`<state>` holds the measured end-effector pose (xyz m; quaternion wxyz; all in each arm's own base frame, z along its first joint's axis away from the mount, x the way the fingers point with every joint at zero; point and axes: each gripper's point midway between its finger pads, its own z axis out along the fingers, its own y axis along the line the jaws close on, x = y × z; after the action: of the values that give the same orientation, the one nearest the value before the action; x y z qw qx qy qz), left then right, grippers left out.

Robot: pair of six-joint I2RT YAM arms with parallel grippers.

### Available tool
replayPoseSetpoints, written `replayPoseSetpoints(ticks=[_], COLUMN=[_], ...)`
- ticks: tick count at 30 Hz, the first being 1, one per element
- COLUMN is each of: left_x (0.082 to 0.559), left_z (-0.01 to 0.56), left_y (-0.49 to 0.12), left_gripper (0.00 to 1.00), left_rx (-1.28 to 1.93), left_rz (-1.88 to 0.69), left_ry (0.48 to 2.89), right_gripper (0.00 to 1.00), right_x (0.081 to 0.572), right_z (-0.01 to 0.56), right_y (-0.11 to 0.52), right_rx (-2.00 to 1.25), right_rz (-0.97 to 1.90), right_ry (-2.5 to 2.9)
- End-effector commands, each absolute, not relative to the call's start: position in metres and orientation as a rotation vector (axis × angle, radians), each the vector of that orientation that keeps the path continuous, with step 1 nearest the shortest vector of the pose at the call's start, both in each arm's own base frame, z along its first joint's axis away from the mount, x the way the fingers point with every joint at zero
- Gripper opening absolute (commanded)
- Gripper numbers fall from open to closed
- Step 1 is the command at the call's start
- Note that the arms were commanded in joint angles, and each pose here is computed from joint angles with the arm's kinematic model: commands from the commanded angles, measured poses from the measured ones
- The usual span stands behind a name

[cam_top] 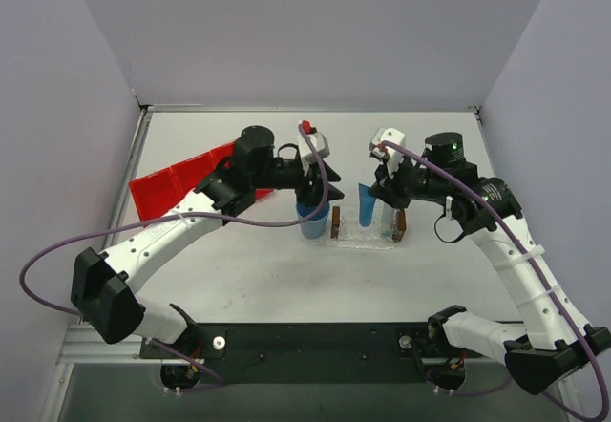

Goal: Prepare toiletry sets of a toothbrush and toothpaste on the tray

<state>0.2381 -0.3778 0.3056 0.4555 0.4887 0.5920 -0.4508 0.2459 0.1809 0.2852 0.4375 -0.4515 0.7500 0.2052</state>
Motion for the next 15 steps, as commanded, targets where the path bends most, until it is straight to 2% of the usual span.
replayPoseSetpoints(ticks=[1,6,15], left_x=[0.274,0.301,0.313], left_z=[0.35,0.354,0.348], left_y=[-0.337,-0.293,-0.254], left_gripper=[0.53,0.51,0.49], left_rx=[1.0,0.844,0.722], left_rz=[-0.993,-0.874,-0.777], left_ry=[1.392,1.467,1.542], right_gripper=[0.0,0.0,0.0], right_x=[0.269,0.28,0.296], right_z=[0.306,0.297,0.28], right_y=[0.177,0.173,0.163], right_rx=[-0.987,-0.938,-0.834], right_rz=[0.415,0.365,0.283], right_ry=[1.774,1.754,1.727])
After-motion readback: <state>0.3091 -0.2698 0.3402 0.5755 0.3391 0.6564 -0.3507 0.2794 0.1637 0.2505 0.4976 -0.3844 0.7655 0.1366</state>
